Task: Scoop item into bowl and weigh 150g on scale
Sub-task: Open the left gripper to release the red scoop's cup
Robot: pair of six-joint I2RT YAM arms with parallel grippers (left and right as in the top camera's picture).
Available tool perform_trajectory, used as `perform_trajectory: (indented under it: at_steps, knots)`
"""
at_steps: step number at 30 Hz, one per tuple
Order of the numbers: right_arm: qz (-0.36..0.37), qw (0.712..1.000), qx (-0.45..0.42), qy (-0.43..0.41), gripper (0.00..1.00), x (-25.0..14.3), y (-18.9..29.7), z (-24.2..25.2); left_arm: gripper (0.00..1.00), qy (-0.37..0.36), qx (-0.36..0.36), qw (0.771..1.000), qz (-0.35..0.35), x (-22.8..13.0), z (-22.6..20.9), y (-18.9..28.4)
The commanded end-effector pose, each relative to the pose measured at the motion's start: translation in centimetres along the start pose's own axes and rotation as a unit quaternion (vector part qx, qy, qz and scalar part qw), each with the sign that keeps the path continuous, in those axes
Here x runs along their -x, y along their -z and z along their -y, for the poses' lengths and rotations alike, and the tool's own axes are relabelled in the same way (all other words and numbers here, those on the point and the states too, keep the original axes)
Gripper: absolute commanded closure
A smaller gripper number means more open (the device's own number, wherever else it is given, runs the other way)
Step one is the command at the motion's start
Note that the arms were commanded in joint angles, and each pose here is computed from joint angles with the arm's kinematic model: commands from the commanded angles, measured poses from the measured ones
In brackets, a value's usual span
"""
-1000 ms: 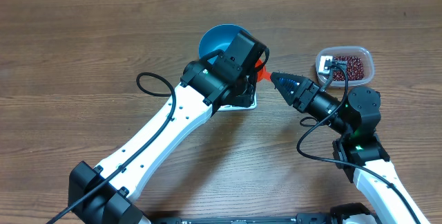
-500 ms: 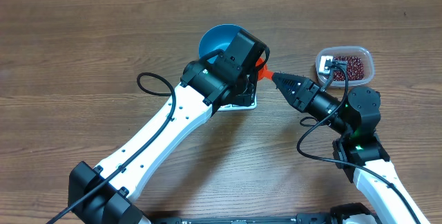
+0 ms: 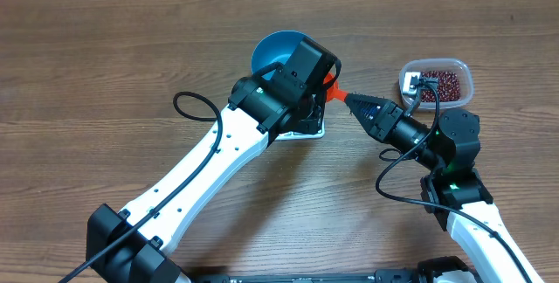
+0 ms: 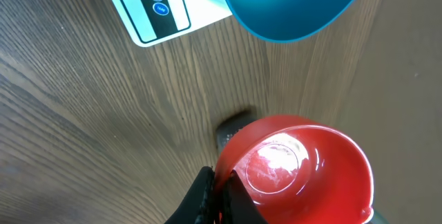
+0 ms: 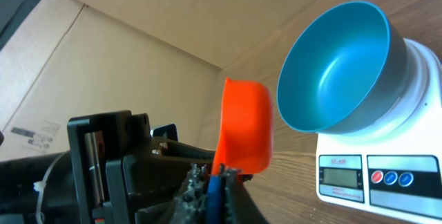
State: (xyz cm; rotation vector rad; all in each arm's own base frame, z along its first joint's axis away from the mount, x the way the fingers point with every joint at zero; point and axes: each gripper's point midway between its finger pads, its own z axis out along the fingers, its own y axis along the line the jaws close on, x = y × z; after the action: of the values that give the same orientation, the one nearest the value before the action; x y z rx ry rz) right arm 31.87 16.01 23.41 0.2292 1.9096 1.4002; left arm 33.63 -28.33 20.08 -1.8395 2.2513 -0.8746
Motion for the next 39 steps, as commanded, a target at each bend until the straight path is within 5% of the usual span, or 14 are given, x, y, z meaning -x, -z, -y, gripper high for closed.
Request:
perform_trajectory:
  at_steps: [1, 9, 12, 17, 20, 39]
  knots:
    - [0.001, 1.0, 0.014, 0.013, 0.96, 0.5, -0.2, -1.3, 0.96, 0.006, -0.01, 1.0, 0.006, 0.0, 0.6, 0.3]
    - [0.001, 1.0, 0.014, 0.013, 0.96, 0.5, -0.2, -1.3, 0.96, 0.006, -0.01, 1.0, 0.006, 0.0, 0.6, 0.3]
    - [0.001, 1.0, 0.014, 0.013, 0.96, 0.5, -0.2, -1.3, 0.87, 0.006, -0.01, 1.0, 0.006, 0.0, 0.6, 0.3]
    - [0.001, 1.0, 0.014, 0.013, 0.96, 0.5, -0.2, -1.3, 0.5, 0.006, -0.01, 1.0, 0.006, 0.0, 0.6, 0.3]
    - [0.001, 1.0, 0.014, 0.013, 0.96, 0.5, -0.2, -1.3, 0.01, 0.006, -0.01, 1.0, 0.006, 0.0, 0.6, 0.3]
    - [-0.025, 0.999, -0.023, 0.013, 0.96, -0.9, -0.1, 0.8, 0.0, -0.05, 0.017, 0.998, -0.038, -1.4, -0.5, 0.7]
